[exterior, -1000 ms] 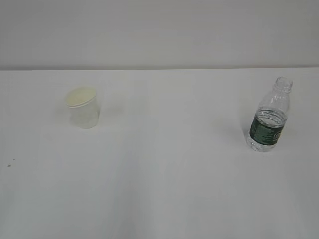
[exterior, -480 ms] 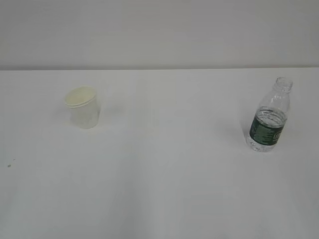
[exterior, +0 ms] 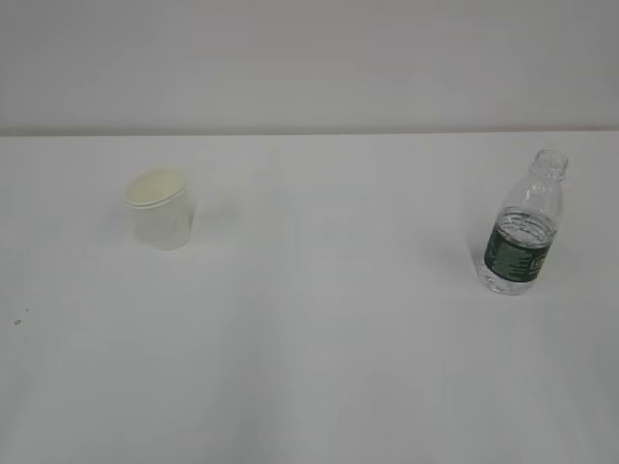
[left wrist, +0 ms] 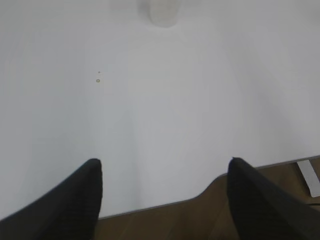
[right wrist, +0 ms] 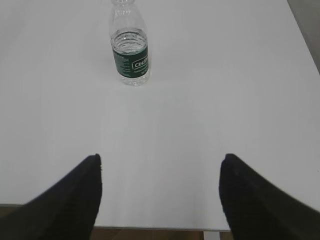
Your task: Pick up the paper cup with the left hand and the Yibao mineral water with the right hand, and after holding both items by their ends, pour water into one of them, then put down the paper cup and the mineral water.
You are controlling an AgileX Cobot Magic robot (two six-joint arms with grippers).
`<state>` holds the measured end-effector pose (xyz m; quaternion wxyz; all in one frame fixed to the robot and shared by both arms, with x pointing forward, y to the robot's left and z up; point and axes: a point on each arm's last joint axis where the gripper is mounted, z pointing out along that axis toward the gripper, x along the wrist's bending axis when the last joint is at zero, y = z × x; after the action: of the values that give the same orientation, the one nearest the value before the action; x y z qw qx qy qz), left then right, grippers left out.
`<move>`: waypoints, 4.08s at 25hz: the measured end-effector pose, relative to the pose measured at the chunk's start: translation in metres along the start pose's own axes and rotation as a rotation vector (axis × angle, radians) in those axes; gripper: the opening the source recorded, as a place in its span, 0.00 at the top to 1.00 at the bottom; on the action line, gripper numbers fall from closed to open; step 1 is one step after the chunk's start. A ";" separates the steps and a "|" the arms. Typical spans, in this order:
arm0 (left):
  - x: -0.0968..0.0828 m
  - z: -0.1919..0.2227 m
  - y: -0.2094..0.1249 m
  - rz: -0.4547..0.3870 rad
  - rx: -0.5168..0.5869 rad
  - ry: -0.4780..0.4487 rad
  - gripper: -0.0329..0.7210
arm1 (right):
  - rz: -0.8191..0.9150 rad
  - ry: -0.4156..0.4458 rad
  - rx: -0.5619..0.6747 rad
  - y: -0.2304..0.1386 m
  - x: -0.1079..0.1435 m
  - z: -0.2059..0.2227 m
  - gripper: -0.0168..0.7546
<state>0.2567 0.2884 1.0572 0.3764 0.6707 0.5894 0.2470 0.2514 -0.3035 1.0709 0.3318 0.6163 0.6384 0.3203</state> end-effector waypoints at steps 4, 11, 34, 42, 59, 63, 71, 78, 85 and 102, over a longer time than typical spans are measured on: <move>0.000 0.006 0.003 -0.005 0.040 0.001 0.22 | -0.001 0.001 0.023 0.002 0.000 0.003 0.26; -0.003 0.013 0.015 -0.037 0.100 -0.037 0.22 | 0.003 0.020 0.117 0.008 0.003 0.015 0.26; -0.002 0.035 0.030 -0.061 0.309 -0.034 0.27 | 0.016 0.034 0.328 0.011 0.006 0.035 0.26; -0.002 0.042 0.032 -0.067 0.352 -0.031 0.28 | 0.016 0.031 0.403 0.012 0.007 0.044 0.26; 0.004 0.087 0.037 -0.118 0.595 -0.010 0.28 | 0.009 0.025 0.584 0.018 0.009 0.074 0.26; 0.005 0.097 0.038 -0.127 0.626 -0.004 0.28 | 0.007 0.024 0.624 0.018 0.009 0.081 0.26; 0.007 0.114 0.037 -0.141 0.703 0.005 0.29 | 0.004 0.021 0.702 0.019 0.010 0.095 0.26; 0.008 0.121 0.033 -0.159 0.781 0.011 0.29 | 0.001 0.019 0.761 0.018 0.011 0.105 0.26; 0.008 0.124 0.030 -0.175 0.846 0.016 0.29 | 0.003 0.020 0.833 0.016 0.012 0.114 0.26; 0.011 0.145 0.022 -0.197 1.026 0.027 0.32 | 0.008 0.052 0.970 0.011 0.017 0.136 0.26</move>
<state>0.3844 0.2675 0.9869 0.0128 0.7071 0.6997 -0.1015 0.3690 -0.2863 1.0015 -0.0112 0.6942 0.7197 0.0023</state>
